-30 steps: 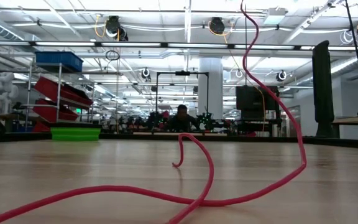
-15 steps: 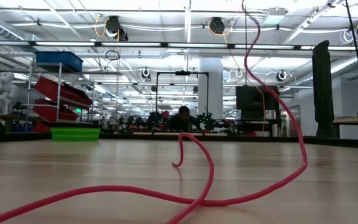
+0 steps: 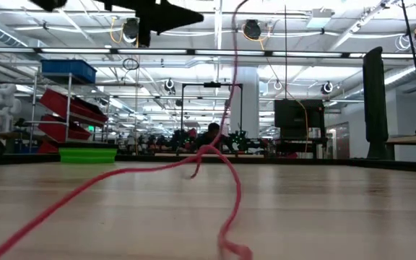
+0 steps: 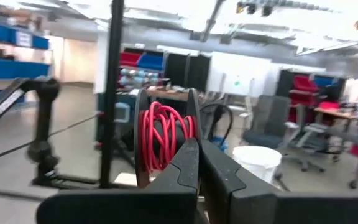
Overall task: Coil cords
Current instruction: Coil the red wire into the spool
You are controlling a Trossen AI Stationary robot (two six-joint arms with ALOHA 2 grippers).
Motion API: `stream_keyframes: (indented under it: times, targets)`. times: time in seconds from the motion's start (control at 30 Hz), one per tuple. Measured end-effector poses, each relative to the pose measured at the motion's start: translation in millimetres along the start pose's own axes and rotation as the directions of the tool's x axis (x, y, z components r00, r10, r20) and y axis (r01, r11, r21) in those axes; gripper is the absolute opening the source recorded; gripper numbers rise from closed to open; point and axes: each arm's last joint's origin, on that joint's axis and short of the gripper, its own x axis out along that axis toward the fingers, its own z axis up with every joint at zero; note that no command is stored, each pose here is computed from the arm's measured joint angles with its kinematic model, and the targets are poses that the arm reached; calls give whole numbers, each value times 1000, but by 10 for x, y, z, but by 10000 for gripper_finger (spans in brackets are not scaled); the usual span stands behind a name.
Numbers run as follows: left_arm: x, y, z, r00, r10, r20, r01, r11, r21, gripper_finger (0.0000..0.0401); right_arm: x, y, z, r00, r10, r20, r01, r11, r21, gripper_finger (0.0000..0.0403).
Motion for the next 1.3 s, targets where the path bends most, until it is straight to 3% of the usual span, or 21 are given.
stream_keyframes:
  times: [0.17, 0.43, 0.57, 0.7, 0.87, 1.13, 1.3]
  targets:
    - [111, 150, 137, 993, -77, 89, 76, 997, 21, 215, -70, -100, 67, 997, -68, 28, 69, 997, -38, 0]
    - [338, 35, 437, 975, -142, 173, 140, 990, 24, 215, -33, -143, 33, 995, -101, 8, 101, 993, -68, 0]
    - [544, -84, 338, 971, -195, 140, 190, 981, 46, 215, 6, -153, 8, 993, -115, -1, 115, 990, -78, 0]
    - [670, -110, 248, 978, -174, 118, 169, 984, 54, 215, 15, -156, 5, 993, -120, -1, 119, 990, -78, 0]
    - [676, -91, 295, 980, -122, 157, 119, 992, 29, 215, 2, -162, 13, 993, -118, 3, 118, 990, -76, 0]
    - [639, -165, 304, 966, -196, 167, 195, 981, 20, 216, 9, -153, -12, 994, -109, -18, 108, 992, -62, 0]
    - [622, -203, 277, 966, -215, 144, 212, 977, 36, 242, 9, -153, -11, 994, -109, -17, 108, 992, -61, 0]
